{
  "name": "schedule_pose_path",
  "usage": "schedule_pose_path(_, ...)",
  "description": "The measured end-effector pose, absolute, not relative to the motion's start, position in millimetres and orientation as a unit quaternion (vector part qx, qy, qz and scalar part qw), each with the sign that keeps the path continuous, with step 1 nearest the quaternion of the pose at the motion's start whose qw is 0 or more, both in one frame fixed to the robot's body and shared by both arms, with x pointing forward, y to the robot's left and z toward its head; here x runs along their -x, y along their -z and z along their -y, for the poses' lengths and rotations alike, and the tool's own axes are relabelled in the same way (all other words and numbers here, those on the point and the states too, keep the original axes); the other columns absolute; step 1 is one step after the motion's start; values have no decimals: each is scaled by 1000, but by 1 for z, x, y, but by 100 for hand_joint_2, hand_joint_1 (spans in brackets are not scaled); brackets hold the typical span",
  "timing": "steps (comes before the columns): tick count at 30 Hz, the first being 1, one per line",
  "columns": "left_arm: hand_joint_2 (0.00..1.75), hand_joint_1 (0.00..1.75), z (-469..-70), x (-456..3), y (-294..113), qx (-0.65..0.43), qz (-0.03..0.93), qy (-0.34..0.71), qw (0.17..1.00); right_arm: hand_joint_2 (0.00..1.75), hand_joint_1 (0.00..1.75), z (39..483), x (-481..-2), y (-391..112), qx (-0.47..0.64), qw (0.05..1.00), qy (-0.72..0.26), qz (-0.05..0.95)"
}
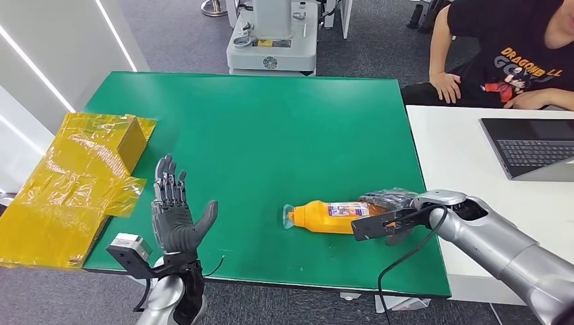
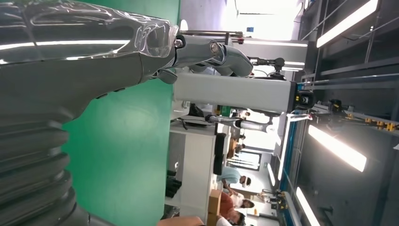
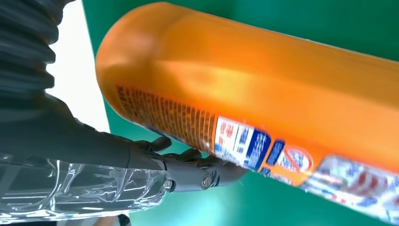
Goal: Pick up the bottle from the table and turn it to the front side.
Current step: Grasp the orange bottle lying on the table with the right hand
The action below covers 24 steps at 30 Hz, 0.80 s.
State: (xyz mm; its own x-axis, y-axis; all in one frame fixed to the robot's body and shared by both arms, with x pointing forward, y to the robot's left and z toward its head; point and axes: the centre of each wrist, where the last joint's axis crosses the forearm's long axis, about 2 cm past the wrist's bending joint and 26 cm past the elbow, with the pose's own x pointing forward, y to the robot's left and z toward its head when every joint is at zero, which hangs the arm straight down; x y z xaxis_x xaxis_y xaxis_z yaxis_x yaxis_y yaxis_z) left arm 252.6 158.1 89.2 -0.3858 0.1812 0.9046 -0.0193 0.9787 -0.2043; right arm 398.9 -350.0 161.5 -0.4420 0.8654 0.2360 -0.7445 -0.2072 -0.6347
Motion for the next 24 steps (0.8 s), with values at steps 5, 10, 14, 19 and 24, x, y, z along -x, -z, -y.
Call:
schedule_pose_path(5, 175, 0, -158, -253, -89, 50, 827, -91, 552, 175, 0, 357, -392, -154, 86, 525, -771, 350)
schedule_pose_path(10, 175, 0, -158, -254, -90, 53, 828, -90, 550, 175, 0, 352, -384, -137, 76, 519, -769, 365)
schedule_pose_path(14, 175, 0, -158, -255, -91, 54, 829, -90, 549, 175, 0, 341, -383, -124, 78, 509, -764, 388)
schedule_pose_path(19, 175, 0, -158, -256, -92, 55, 830, -89, 548, 175, 100, 328, -382, -114, 86, 498, -757, 413)
schedule_pose_path(24, 175, 0, -158, -256, -92, 54, 831, -88, 547, 175, 167, 320, -383, -111, 86, 487, -752, 436)
